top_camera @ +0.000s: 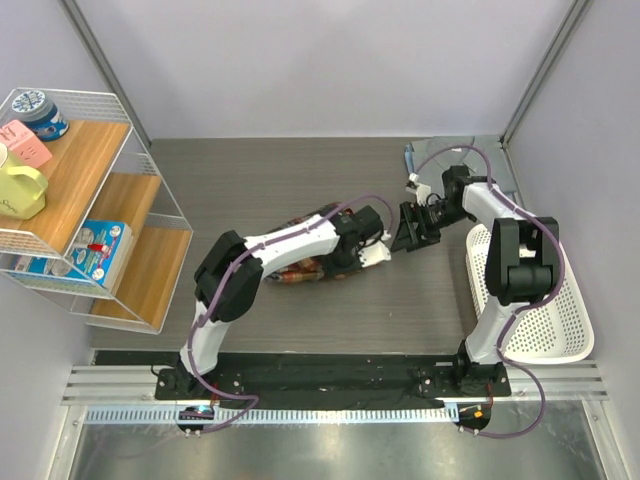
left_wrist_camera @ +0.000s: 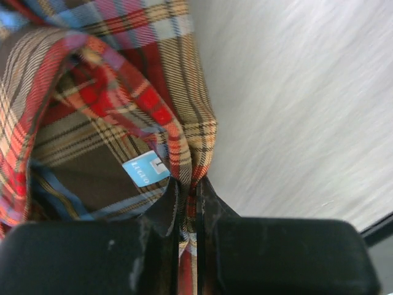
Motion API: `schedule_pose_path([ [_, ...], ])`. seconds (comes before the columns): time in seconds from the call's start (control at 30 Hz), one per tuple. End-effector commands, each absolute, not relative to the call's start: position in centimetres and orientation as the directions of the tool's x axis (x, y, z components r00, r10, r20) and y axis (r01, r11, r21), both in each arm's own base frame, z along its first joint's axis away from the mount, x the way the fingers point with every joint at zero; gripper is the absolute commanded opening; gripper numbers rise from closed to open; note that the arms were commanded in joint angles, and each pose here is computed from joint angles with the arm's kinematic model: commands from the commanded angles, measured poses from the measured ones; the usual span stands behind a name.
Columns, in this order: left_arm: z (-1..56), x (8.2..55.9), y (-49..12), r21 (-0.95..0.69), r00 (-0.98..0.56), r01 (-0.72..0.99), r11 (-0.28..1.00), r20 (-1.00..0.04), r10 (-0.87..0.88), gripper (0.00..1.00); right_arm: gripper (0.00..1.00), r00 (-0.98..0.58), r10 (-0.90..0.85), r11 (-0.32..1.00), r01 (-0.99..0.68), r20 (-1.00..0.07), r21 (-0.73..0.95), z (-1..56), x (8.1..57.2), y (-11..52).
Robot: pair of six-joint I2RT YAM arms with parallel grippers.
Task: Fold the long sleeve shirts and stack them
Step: Fold the shirt
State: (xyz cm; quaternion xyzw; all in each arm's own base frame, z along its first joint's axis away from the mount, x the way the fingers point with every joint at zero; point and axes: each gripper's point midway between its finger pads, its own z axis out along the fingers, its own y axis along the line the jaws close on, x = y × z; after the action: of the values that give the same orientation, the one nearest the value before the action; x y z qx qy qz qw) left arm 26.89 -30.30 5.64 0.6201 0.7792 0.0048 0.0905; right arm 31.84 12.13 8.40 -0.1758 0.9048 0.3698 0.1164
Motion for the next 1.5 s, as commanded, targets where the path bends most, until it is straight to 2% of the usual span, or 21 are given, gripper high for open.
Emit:
schedule_pose_path([
  [0.0, 7.6, 25.6, -36.8, 0.058, -0.309, 0.936, 0.347, -0.331, 0.891, 0.00, 0.78, -0.929, -0.185, 0.687, -0.356, -0.322, 0.633, 8.7, 31.1, 10.8],
  [0.07, 7.7, 24.4, -38.1, -0.027, -0.349, 0.932, 0.362, -0.342, 0.873, 0.01, 0.78, -0.934, -0.179, 0.696, -0.343, -0.311, 0.631, 8.4, 30.9, 10.3],
  [0.1, 7.8, 23.9, -38.4, -0.062, -0.356, 0.932, 0.358, -0.343, 0.869, 0.12, 0.78, -0.936, -0.173, 0.701, -0.336, -0.307, 0.628, 8.3, 30.9, 10.1],
  [0.17, 8.8, 23.1, -39.0, -0.110, -0.350, 0.936, 0.333, -0.362, 0.864, 0.25, 0.78, -0.936, -0.179, 0.716, -0.335, -0.303, 0.612, 8.2, 30.9, 9.8],
  [0.2, 9.3, 22.8, -39.1, -0.116, -0.335, 0.942, 0.315, -0.374, 0.865, 0.38, 0.78, -0.937, -0.180, 0.722, -0.333, -0.300, 0.606, 8.1, 30.9, 9.7],
  [0.3, 13.3, 22.7, -39.1, -0.129, -0.282, 0.959, 0.251, -0.465, 0.839, 0.54, 0.78, -0.944, -0.177, 0.732, -0.315, -0.278, 0.604, 8.0, 30.4, 9.5],
  [0.37, 17.8, 22.8, -38.9, -0.202, -0.299, 0.954, 0.223, -0.557, 0.775, 0.57, 0.78, -0.956, -0.159, 0.724, -0.283, -0.247, 0.629, 7.9, 29.6, 9.8],
  [0.47, 20.8, 25.4, -36.7, -0.217, -0.366, 0.930, 0.295, -0.607, 0.705, 0.59, 0.76, -0.974, -0.115, 0.712, -0.218, -0.195, 0.668, 7.7, 28.6, 10.5],
  [0.57, 18.3, 28.7, -32.9, -0.192, -0.418, 0.906, 0.378, -0.556, 0.719, 0.57, 0.74, -0.978, -0.107, 0.705, -0.200, -0.177, 0.680, 7.3, 28.3, 11.6],
  [0.63, 16.4, 30.0, -30.8, -0.162, -0.398, 0.915, 0.369, -0.516, 0.759, 0.53, 0.71, -0.979, -0.088, 0.713, -0.190, -0.182, 0.674, 6.9, 28.8, 11.8],
  [0.77, 11.3, 31.0, -27.8, -0.154, -0.369, 0.929, 0.336, -0.427, 0.826, 0.36, 0.61, -0.979, -0.126, 0.728, -0.200, -0.160, 0.656, 5.0, 28.9, 14.2],
  [0.83, 8.8, 30.5, -26.8, -0.152, -0.352, 0.936, 0.318, -0.384, 0.853, 0.33, 0.53, -0.980, -0.141, 0.753, -0.198, -0.141, 0.628, 3.3, 29.2, 14.5],
  [1.03, 4.5, 26.9, -24.9, -0.229, -0.392, 0.914, 0.334, -0.293, 0.872, 0.20, 0.38, -0.975, -0.159, 0.796, -0.218, -0.153, 0.564, 0.4, 32.0, 14.6],
  [1.13, 4.4, 23.0, -26.9, -0.322, -0.409, 0.893, 0.315, -0.284, 0.867, 0.12, 0.33, -0.956, -0.205, 0.782, -0.288, -0.207, 0.553, -0.2, 34.9, 16.0],
  [1.17, 4.5, 21.2, -28.4, -0.389, -0.455, 0.859, 0.332, -0.284, 0.844, 0.09, 0.32, -0.932, -0.229, 0.764, -0.351, -0.281, 0.541, 1.0, 37.3, 16.9],
  [1.23, 5.2, 18.0, -31.6, -0.457, -0.443, 0.843, 0.285, -0.290, 0.848, 0.09, 0.31, -0.911, -0.277, 0.714, -0.407, -0.305, 0.569, 0.5, 38.6, 19.4],
  [1.27, 5.8, 17.7, -33.5, -0.476, -0.452, 0.836, 0.274, -0.311, 0.836, 0.09, 0.31, -0.881, -0.284, 0.657, -0.466, -0.378, 0.593, 2.7, 40.8, 21.2],
  [1.33, 7.5, 16.3, -35.8, -0.536, -0.479, 0.804, 0.257, -0.327, 0.815, 0.13, 0.39, -0.843, -0.348, 0.595, -0.536, -0.410, 0.598, 3.4, 41.3, 22.5],
  [1.37, 9.2, 17.0, -36.6, -0.529, -0.476, 0.814, 0.238, -0.375, 0.796, 0.18, 0.42, -0.809, -0.357, 0.584, -0.584, -0.467, 0.564, 5.0, 42.9, 22.8],
  [1.43, 11.5, 18.9, -36.4, -0.536, -0.507, 0.810, 0.237, -0.440, 0.741, 0.24, 0.52, -0.762, -0.408, 0.586, -0.641, -0.503, 0.495, 6.2, 43.7, 21.8],
  [1.47, 13.4, 19.9, -36.0, -0.534, -0.522, 0.812, 0.234, -0.485, 0.702, 0.33, 0.55, -0.743, -0.413, 0.594, -0.658, -0.526, 0.463, 7.2, 44.6, 20.8],
])
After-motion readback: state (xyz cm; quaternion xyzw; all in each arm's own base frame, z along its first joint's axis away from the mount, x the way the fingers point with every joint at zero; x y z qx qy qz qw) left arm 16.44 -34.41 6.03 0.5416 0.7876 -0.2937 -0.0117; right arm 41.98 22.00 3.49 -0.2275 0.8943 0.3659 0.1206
